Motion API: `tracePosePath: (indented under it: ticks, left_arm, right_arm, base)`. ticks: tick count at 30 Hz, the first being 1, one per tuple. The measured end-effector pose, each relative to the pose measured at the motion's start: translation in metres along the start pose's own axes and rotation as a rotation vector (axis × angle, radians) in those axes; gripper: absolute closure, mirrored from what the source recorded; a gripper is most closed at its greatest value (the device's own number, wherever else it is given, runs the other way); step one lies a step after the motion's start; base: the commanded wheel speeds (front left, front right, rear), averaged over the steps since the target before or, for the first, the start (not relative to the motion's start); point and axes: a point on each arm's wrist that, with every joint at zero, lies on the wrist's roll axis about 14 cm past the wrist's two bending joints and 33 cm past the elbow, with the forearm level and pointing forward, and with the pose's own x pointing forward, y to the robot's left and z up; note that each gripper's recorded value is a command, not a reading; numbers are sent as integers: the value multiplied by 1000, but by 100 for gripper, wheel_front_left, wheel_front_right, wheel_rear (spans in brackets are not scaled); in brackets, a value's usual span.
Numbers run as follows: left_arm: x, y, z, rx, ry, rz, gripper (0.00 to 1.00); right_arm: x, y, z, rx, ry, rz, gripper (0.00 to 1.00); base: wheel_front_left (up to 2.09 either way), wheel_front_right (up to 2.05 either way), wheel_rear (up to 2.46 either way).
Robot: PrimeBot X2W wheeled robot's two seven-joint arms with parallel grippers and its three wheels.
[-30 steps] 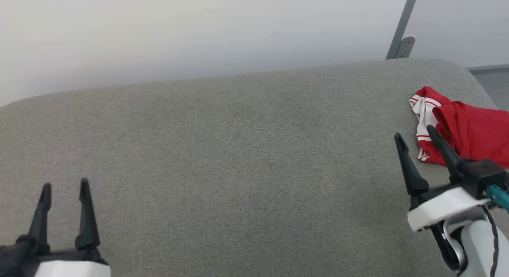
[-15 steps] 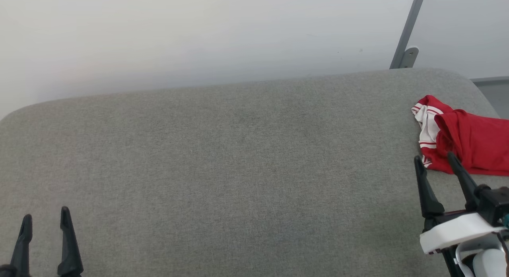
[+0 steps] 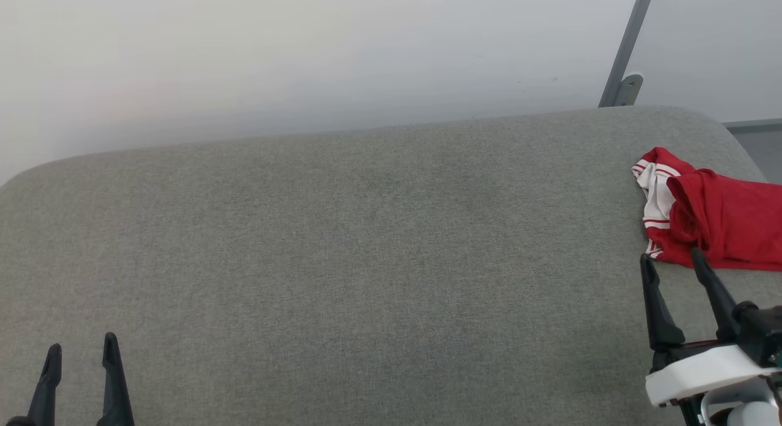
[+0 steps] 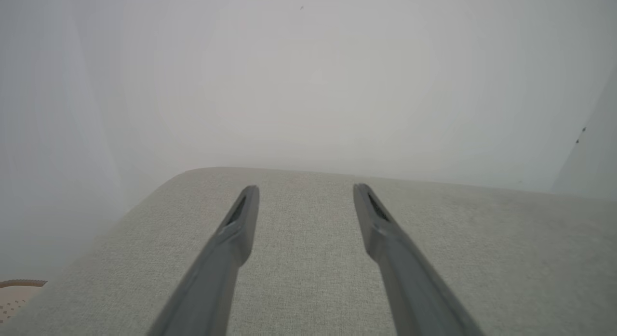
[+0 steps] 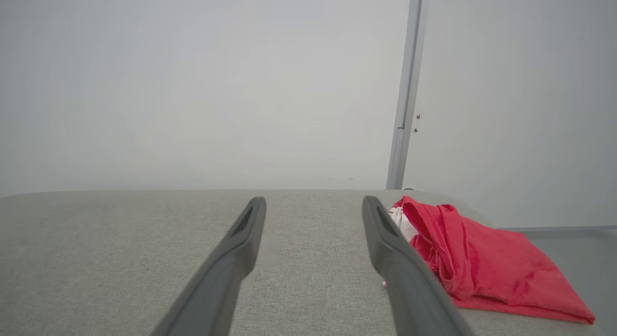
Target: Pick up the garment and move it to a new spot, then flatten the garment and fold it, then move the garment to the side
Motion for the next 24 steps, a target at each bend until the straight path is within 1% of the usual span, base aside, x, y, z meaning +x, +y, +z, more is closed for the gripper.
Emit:
tracePosePath:
  ticks: [7, 24]
  left_arm:
    - [-2, -2, -5, -32, 15, -2, 0]
    - [-3, -2, -3, -24, 12, -8, 0]
  right_arm:
    - [-3, 1, -2, 8, 5, -5, 0]
    - [-2, 4, -6, 11, 17, 4, 0]
  base:
    - [0, 0, 0]
    - [0, 0, 0]
